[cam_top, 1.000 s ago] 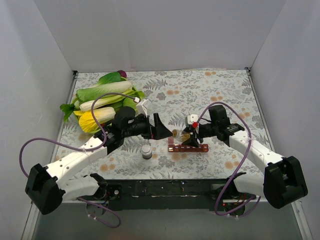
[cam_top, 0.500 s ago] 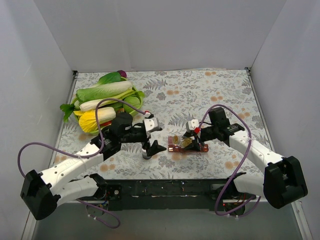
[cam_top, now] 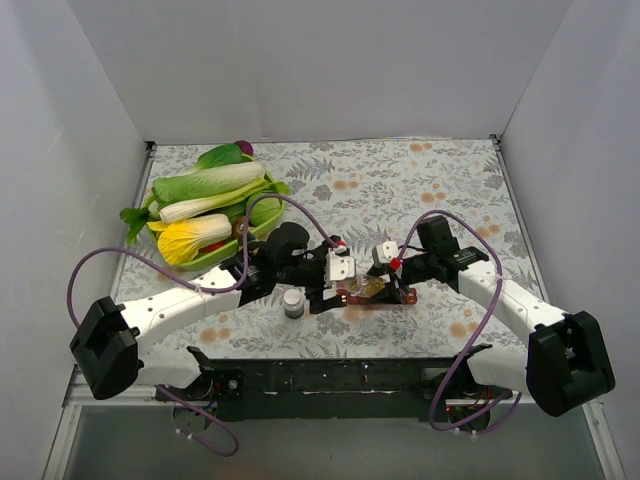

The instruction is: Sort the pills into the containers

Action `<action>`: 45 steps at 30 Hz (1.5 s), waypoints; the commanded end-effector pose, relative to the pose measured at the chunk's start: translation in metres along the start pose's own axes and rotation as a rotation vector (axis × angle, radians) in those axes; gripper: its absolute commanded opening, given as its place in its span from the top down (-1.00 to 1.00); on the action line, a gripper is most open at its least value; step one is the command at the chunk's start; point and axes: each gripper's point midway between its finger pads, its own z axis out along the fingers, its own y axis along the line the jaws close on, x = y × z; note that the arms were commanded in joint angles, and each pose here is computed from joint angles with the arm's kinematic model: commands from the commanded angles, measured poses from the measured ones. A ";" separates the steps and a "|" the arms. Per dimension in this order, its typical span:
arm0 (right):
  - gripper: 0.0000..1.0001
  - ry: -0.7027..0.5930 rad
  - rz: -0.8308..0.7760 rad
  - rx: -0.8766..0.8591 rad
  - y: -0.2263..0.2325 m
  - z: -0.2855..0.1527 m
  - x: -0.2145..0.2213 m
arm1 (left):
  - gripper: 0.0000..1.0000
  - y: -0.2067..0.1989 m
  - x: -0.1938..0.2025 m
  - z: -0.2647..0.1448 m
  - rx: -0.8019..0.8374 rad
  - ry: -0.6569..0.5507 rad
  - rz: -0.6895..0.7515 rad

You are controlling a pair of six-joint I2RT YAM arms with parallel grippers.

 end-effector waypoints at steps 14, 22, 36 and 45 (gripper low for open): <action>0.97 -0.034 -0.022 -0.015 -0.002 0.000 -0.011 | -0.15 0.005 -0.040 0.017 -0.005 -0.115 -0.042; 0.97 -0.032 -0.021 -0.009 -0.003 -0.001 -0.012 | 1.00 0.005 -0.037 0.021 -0.019 -0.065 -0.251; 0.97 -0.005 -0.007 0.037 -0.013 -0.001 -0.007 | 1.00 0.034 -0.030 0.005 -0.240 -0.088 -1.748; 0.97 -0.003 -0.006 0.043 -0.014 -0.002 -0.007 | -0.48 0.037 -0.050 0.014 -0.139 -0.092 -1.844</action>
